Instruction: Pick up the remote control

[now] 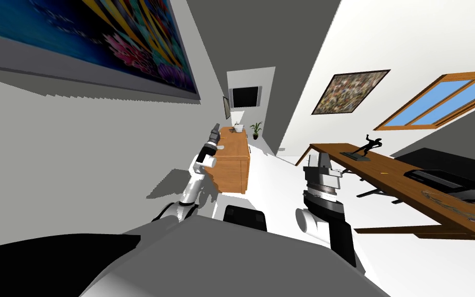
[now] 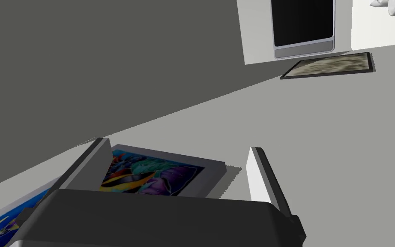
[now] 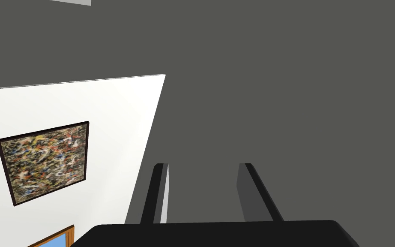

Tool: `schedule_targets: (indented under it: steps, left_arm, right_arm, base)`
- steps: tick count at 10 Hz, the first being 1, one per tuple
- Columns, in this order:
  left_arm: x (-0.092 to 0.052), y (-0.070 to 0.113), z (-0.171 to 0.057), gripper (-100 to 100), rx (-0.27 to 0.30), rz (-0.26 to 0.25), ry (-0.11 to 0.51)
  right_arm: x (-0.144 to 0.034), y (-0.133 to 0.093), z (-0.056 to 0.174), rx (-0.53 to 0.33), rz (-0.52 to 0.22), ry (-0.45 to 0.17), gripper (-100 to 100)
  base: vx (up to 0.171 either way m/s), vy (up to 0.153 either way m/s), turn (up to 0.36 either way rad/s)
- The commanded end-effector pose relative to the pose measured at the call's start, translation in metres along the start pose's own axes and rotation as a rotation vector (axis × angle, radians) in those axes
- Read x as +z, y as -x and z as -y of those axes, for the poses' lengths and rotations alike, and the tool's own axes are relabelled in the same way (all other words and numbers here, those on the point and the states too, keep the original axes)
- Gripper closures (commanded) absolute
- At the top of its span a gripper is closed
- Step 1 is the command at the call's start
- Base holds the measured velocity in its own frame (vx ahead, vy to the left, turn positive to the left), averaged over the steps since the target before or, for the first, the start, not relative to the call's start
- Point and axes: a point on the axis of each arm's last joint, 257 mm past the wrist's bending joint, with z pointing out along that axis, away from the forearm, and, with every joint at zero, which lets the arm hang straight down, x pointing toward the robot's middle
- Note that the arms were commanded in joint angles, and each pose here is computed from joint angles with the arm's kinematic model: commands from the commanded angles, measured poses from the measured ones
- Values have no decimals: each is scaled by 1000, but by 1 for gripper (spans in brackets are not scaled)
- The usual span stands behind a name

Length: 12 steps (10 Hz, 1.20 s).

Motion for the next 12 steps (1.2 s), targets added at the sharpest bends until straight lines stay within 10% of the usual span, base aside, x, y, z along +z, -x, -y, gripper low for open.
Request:
schedule_targets:
  steps: [1, 12]
  left_arm:
    - [14, 1, -14, -100, 12, -11, 48]
    - [60, 0, -67, -100, 40, -59, 285]
  right_arm:
    - [0, 0, 0, 0, 0, 0, 0]
    - [0, 0, 0, 0, 0, 0, 0]
  base:
    - [-16, -9, -65]
    - [-9, -5, -28]
